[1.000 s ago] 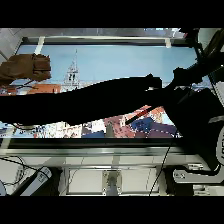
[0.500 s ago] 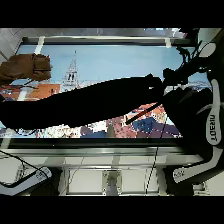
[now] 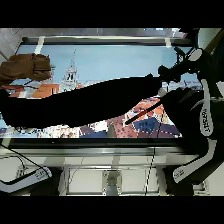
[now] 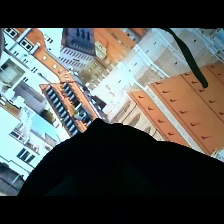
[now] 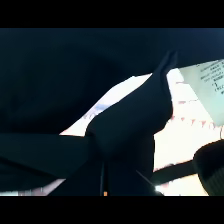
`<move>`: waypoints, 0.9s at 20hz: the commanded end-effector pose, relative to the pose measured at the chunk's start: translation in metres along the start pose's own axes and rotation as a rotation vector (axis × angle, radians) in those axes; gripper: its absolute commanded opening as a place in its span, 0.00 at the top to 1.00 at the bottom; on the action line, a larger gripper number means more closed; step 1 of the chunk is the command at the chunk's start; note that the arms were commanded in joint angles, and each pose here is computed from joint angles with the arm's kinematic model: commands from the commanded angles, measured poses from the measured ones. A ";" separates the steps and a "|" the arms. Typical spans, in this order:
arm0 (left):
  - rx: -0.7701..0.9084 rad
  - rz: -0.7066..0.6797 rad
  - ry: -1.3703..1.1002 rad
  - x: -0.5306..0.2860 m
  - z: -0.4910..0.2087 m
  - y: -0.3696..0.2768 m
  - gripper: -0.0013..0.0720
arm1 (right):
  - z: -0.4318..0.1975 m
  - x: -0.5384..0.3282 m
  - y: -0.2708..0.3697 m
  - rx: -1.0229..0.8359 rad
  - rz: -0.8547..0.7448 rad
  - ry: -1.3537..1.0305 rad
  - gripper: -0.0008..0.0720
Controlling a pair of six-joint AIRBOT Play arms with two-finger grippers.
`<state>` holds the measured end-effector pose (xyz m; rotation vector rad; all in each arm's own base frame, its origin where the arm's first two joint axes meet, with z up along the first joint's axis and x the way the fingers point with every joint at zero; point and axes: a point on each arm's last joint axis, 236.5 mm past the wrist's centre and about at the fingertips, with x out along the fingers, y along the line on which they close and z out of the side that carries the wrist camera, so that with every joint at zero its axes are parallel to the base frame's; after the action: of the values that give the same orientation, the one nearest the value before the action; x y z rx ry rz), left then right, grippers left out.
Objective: Fold the clothes and pants, and hang the long-sleeved shirts on hangers.
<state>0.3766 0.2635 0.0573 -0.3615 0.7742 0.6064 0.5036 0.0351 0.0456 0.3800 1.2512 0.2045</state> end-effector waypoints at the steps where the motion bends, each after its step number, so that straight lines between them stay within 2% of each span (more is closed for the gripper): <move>1: 0.096 -0.001 -0.082 -0.050 0.020 -0.002 0.97 | -0.020 -0.049 0.015 -0.129 -0.019 0.023 0.99; 4: 0.157 0.019 -0.128 -0.118 0.021 0.006 0.97 | -0.056 -0.119 0.021 -0.210 -0.103 0.028 0.99; 7: 0.101 0.082 -0.038 -0.138 -0.039 0.042 0.97 | -0.108 -0.146 0.015 -0.211 -0.161 0.041 0.98; 10: 0.195 0.120 0.091 -0.125 -0.115 0.067 0.97 | -0.179 -0.133 -0.015 -0.173 -0.236 0.112 0.98; 14: 0.354 0.060 0.229 -0.097 -0.178 0.065 0.97 | -0.288 -0.075 -0.047 -0.104 -0.235 0.284 0.98; 16: 0.384 0.059 0.257 -0.089 -0.183 0.070 0.97 | -0.315 -0.043 -0.064 -0.069 -0.242 0.319 0.98; 18: 0.387 0.043 0.299 -0.081 -0.191 0.070 0.97 | -0.310 -0.020 -0.073 -0.035 -0.248 0.256 0.98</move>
<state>0.1900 0.1940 0.0044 -0.1022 1.1013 0.4934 0.2085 0.0141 -0.0042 0.1359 1.5563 0.1134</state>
